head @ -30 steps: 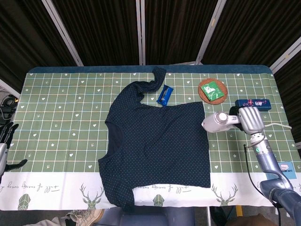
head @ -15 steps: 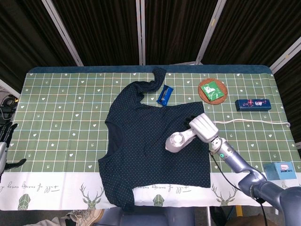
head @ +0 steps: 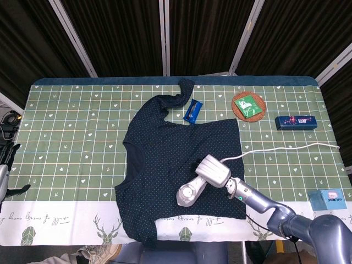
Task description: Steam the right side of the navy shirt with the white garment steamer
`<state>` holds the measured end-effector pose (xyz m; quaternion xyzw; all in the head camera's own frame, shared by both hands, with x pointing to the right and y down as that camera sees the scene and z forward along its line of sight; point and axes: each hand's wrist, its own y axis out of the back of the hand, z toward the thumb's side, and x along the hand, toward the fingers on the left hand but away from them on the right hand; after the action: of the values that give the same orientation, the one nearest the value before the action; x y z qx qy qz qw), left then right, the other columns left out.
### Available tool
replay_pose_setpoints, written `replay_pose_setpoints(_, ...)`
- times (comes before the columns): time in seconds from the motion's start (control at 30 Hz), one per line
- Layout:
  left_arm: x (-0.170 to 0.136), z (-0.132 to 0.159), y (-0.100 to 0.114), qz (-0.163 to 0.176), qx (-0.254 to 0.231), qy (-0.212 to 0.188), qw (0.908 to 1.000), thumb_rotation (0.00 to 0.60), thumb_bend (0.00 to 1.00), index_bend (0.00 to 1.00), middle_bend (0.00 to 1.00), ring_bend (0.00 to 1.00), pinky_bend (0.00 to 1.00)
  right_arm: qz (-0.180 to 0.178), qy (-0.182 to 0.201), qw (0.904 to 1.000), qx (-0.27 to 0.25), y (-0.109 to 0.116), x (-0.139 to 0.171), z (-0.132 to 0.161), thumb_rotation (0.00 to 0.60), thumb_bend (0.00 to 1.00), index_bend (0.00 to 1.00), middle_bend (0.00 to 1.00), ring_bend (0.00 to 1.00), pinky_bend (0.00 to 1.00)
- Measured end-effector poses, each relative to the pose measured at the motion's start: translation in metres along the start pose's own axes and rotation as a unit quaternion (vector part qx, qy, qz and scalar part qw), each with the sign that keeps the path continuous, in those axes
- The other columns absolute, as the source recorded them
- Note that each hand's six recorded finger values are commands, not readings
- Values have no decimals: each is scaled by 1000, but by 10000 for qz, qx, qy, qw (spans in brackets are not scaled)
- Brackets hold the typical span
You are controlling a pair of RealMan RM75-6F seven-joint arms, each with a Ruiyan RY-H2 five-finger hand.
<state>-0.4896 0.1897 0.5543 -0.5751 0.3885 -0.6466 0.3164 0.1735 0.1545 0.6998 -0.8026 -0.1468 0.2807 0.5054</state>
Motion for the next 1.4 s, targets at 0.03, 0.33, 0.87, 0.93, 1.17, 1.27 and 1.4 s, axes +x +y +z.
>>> replay_pose_setpoints(0.03, 0, 0, 0, 0, 3, 1, 10000, 600, 0, 0, 0, 0, 0, 0, 0, 10000, 0, 0, 0, 0, 600, 1000, 812, 663, 623, 850)
replay_pose_setpoints(0.33, 0, 0, -2, -21, 22, 9, 10000, 600, 0, 0, 0, 0, 0, 175, -14, 9998, 28, -19, 4, -3, 600, 1000, 812, 663, 624, 850)
replay_pose_setpoints(0.87, 0, 2, -3, -23, 57, -9, 10000, 600, 0, 0, 0, 0, 0, 376, -596, 9975, 49, -37, 38, -49, 600, 1000, 811, 662, 624, 850)
replay_pose_setpoints(0.93, 0, 3, -4, -32, 63, -20, 10000, 600, 0, 0, 0, 0, 0, 395, -688, 9968, 65, -38, 45, -56, 600, 1000, 811, 662, 624, 849)
replay_pose_setpoints(1.17, 0, 4, -4, -36, 77, -40, 10000, 600, 0, 0, 0, 0, 0, 383, -947, 9946, 173, -37, 63, -77, 600, 1000, 812, 662, 624, 849)
replay_pose_setpoints(1.27, 0, 5, -5, -37, 76, -49, 10000, 600, 0, 0, 0, 0, 0, 353, -1042, 9936, 244, -34, 69, -85, 600, 1000, 811, 662, 624, 849)
replay_pose_setpoints(1.4, 0, 5, -4, -29, 71, -46, 10000, 600, 0, 0, 0, 0, 0, 349, -1164, 9922, 278, -31, 75, -95, 600, 1000, 811, 662, 624, 850)
